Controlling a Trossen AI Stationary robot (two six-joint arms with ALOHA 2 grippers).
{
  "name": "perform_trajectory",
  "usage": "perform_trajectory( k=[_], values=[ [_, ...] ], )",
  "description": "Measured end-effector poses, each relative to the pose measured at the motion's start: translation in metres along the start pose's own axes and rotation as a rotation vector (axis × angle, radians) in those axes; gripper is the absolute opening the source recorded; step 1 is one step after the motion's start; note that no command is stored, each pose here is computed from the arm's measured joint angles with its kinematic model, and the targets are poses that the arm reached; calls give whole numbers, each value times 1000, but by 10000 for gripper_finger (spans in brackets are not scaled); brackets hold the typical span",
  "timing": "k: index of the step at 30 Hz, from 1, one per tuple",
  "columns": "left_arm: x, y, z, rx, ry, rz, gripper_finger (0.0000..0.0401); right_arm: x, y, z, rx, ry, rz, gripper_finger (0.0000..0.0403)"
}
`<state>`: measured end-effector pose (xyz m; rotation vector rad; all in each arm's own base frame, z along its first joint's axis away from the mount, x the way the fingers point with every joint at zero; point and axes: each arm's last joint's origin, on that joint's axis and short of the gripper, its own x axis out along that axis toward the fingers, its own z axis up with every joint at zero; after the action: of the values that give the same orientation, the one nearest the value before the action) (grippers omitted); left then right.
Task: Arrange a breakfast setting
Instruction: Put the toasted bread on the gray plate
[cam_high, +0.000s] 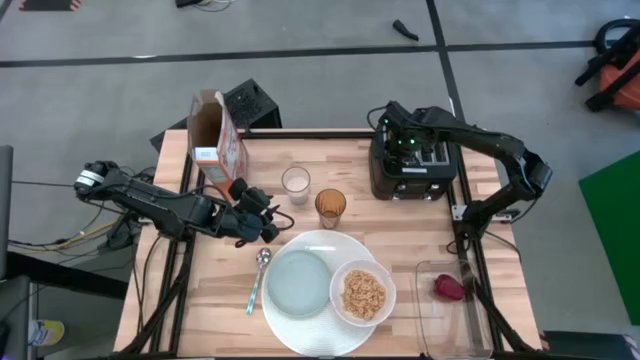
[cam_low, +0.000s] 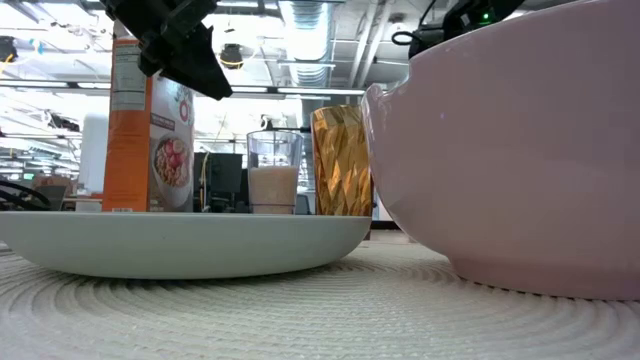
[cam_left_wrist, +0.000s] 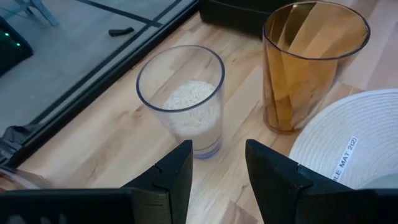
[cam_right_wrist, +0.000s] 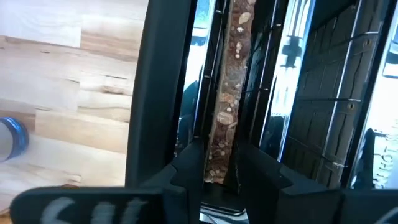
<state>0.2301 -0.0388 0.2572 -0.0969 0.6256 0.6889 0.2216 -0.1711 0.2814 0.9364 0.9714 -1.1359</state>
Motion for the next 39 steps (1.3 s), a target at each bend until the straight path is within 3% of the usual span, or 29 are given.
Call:
perform_trajectory(
  k=[16, 25, 39],
  values=[
    [0, 0, 0, 0, 0, 1, 137, 18, 8, 2, -59, 47, -33, 112],
    [0, 0, 0, -1, -1, 0, 137, 13, 4, 2, -69, 38, -19, 63],
    [0, 0, 0, -4, -1, 0, 137, -4, 5, 7, -106, 1, 13, 62]
  ],
)
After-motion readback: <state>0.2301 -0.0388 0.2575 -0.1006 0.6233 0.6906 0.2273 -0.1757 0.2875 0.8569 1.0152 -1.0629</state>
